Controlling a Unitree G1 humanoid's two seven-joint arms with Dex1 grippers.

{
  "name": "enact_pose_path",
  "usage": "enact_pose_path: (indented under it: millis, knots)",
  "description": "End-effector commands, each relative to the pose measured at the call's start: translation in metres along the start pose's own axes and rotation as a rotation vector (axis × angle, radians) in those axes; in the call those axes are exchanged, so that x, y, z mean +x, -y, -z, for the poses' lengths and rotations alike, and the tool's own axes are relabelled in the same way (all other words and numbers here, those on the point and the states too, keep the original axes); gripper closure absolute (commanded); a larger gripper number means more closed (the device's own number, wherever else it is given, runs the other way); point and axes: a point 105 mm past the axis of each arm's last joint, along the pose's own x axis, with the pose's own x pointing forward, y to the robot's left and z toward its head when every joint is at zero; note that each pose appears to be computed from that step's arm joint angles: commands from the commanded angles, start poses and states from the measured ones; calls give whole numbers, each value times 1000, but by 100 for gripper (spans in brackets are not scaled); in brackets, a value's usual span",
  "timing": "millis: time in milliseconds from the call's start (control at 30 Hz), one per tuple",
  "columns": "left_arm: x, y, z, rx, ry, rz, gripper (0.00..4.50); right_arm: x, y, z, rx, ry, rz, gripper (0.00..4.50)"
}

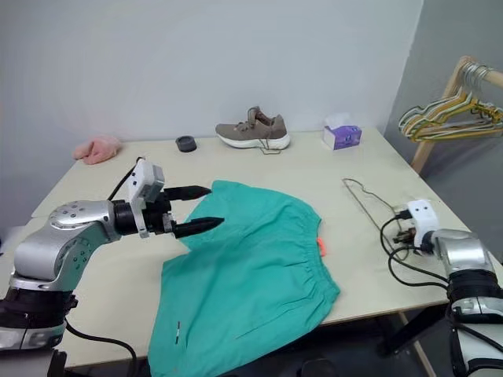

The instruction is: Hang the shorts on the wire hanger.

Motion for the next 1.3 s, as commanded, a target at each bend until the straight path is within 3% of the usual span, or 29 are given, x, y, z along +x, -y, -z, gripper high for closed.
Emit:
enact_pose_path:
  millis: [33, 233, 333, 467, 767, 1033, 1300]
  knots:
    - [-13, -24, -18, 8, 67, -96, 2, -20, -14, -63, -322, 197, -28, 450]
    - [-20, -30, -10, -158, 64, -71, 2, -40, -67, -112, -801, 370, -151, 450]
    - [-23, -8, -1, -225, 2, 68, 2, -45, -91, -125, -1029, 435, -181, 450]
    - [-25, 10, 9, -262, -64, 164, 2, -52, -115, -140, -1199, 531, -206, 450]
    - [-21, 28, 24, -285, -132, 239, 2, -70, -139, -170, -1352, 705, -192, 450]
    - [-16, 45, 31, -282, -162, 316, 2, -78, -150, -176, -1373, 765, -200, 450]
    - [-16, 50, 40, -254, -209, 345, 248, -81, -154, -178, -1379, 791, -202, 450]
